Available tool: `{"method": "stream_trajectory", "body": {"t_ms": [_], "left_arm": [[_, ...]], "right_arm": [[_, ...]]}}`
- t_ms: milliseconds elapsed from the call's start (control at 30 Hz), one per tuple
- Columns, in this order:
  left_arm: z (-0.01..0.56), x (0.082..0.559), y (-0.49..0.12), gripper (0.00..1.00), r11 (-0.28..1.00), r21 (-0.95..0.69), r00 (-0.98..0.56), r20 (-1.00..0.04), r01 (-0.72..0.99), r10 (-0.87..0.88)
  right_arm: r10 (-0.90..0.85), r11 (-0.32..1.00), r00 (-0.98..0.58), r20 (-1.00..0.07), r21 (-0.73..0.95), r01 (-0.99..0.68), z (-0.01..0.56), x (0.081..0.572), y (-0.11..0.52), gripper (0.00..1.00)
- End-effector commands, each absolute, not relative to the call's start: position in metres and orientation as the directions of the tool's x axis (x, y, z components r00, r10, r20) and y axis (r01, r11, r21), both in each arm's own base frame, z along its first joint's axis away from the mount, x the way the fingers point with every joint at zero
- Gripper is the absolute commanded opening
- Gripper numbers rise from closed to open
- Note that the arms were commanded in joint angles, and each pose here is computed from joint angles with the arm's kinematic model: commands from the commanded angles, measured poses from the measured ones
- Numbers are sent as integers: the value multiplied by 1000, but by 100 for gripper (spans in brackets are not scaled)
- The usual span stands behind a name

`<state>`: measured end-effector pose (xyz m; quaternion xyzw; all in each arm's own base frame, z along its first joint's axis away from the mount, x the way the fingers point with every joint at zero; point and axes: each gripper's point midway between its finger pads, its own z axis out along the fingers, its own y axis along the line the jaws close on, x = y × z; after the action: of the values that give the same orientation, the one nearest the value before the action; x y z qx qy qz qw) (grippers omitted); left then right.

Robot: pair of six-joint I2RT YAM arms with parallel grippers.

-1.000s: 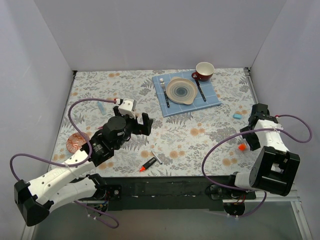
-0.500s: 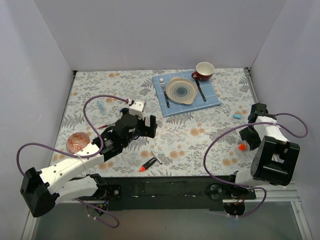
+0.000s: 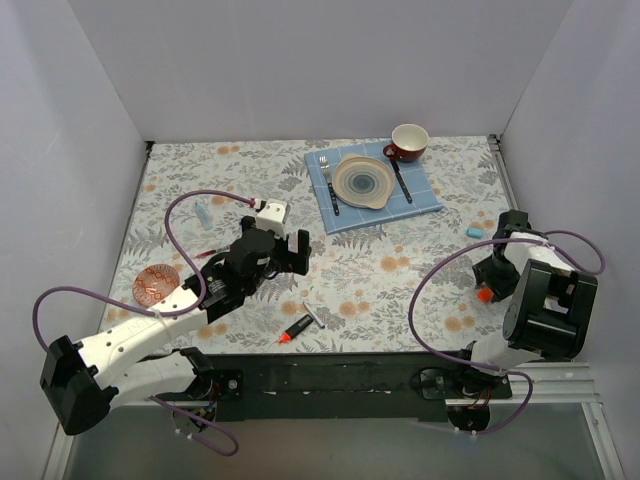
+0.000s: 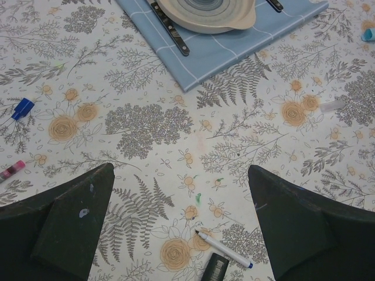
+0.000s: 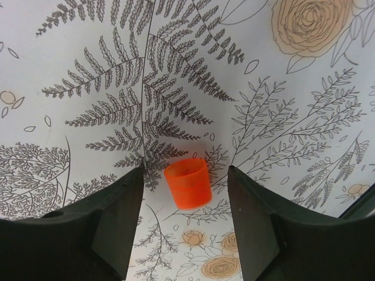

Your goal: Insert the pens into the pen caps

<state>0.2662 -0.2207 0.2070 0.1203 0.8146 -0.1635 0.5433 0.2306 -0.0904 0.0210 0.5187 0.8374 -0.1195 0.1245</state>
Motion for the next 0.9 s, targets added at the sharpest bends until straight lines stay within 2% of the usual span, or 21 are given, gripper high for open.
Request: {"method": "stream_trajectory", "body": {"t_ms": [0, 167, 233, 333, 500, 600, 733, 867], "left_arm": [[227, 266, -214, 98, 924, -139, -341, -940, 356, -10], [230, 266, -213, 98, 925, -135, -334, -943, 355, -9], [231, 266, -213, 98, 924, -138, -332, -943, 358, -12], [233, 265, -214, 98, 920, -146, -331, -943, 364, -19], [233, 265, -214, 98, 920, -147, -333, -943, 363, -19], [236, 265, -212, 98, 923, -140, -323, -946, 359, -18], [238, 267, -208, 98, 931, -127, -311, -950, 341, -16], [240, 267, -208, 98, 930, -128, -308, -951, 345, -17]], "right_arm": [[850, 436, -434, -298, -64, 898, 7, 229, -85, 65], [841, 435, -436, -320, -80, 897, 5, 227, -90, 58], [829, 449, -446, -339, -72, 890, 6, 231, -92, 50], [801, 504, -483, -352, -36, 863, 8, 238, -89, 40], [705, 619, -569, -423, -22, 785, 21, 251, -79, 35], [609, 731, -662, -436, -16, 683, 24, 260, -52, 33], [341, 928, -837, -427, 11, 372, 29, 274, 15, 33], [178, 984, -885, -430, 74, 162, 31, 268, 70, 32]]}}
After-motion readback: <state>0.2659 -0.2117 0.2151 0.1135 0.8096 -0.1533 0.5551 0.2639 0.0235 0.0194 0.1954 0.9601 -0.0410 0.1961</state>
